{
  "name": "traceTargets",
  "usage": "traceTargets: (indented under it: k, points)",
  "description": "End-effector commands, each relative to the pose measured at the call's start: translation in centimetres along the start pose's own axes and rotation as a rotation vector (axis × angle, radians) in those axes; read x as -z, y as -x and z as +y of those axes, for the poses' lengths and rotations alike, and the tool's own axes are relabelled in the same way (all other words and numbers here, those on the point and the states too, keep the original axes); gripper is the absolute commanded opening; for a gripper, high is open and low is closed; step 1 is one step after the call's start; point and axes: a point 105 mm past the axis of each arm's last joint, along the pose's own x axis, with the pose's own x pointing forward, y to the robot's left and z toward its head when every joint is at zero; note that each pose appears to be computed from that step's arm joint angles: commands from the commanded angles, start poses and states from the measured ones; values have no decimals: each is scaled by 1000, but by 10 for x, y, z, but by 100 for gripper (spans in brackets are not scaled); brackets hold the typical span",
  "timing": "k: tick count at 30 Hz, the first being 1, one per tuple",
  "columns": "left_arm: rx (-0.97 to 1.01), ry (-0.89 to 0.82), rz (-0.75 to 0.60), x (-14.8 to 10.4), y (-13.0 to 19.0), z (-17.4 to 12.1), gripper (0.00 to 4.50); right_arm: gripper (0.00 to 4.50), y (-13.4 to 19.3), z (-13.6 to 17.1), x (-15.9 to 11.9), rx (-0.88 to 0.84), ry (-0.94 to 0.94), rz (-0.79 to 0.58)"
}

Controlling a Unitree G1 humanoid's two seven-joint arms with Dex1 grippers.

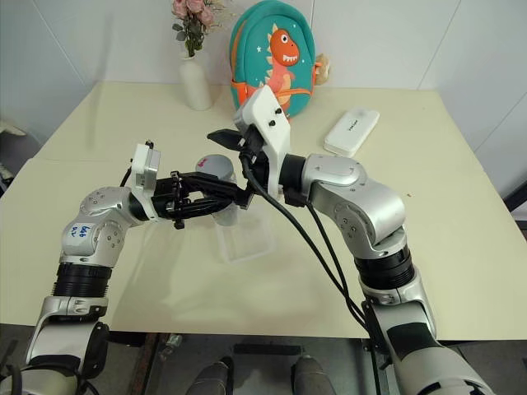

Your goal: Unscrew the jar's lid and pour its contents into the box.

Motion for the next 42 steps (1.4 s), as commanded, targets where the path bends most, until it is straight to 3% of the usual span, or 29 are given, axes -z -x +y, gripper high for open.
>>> traceTargets:
  k: [1,21,42]
  points:
    - [-17,-43,-48,-13,2,0,198,450,-1,4,-11,-13,39,-42]
    - [67,-21,-31,-12,5,-13,198,450,-10,-15,-2,20,66,-32]
    - [71,-46,-16,-13,11,-13,198,450,22,-13,0,-4,80,29]
